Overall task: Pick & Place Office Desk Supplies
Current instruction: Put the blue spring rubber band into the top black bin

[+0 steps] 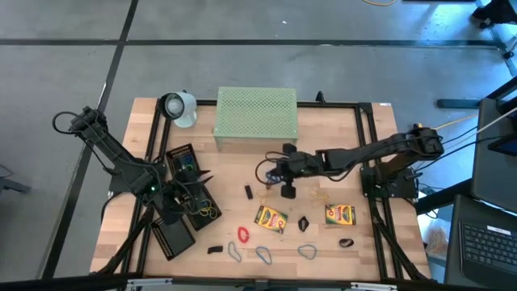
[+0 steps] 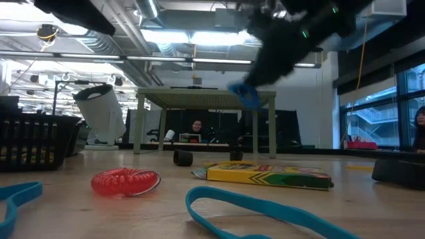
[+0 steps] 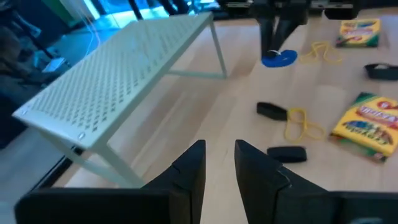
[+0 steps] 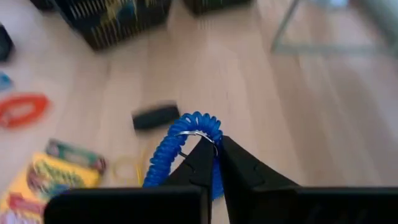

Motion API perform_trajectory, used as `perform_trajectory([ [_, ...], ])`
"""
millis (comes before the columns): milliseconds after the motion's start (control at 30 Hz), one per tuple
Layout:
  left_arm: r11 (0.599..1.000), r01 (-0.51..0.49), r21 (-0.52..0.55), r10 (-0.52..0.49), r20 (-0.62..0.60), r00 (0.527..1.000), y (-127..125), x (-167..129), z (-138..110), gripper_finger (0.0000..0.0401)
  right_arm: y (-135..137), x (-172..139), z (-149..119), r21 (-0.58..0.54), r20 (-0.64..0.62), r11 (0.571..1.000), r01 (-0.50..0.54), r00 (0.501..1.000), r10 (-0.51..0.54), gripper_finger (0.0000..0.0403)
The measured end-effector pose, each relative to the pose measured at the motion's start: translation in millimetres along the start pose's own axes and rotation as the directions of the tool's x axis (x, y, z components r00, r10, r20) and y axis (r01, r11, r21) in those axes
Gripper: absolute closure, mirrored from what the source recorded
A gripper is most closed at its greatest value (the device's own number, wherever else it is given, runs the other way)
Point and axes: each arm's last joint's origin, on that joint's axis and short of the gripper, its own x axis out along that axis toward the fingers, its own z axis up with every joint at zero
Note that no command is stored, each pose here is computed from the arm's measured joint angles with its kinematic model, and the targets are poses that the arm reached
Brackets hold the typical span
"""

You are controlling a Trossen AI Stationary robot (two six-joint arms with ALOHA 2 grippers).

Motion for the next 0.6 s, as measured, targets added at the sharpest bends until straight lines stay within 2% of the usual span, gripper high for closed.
perform_trajectory([
  [167,0.999,0.036,0.036,-0.038,0.052,0.998,-8,0,9,0.0321,0,-10,40,-0.068,0.145,0.998,0.000,0.989,0.010,0.0386],
  [300,0.992,0.066,0.112,-0.077,0.095,0.992,-18,1,16,0.0314,0,-18,65,-0.135,0.239,0.991,0.022,0.971,0.011,0.0386],
  [500,0.973,0.055,0.223,-0.093,0.161,0.983,-34,10,27,0.0265,-1,-28,89,-0.190,0.330,0.980,0.052,0.944,0.014,0.0386],
  [600,0.961,0.008,0.276,-0.063,0.190,0.980,-39,20,33,0.0237,0,-31,93,-0.204,0.355,0.979,0.014,0.933,0.061,0.0386],
])
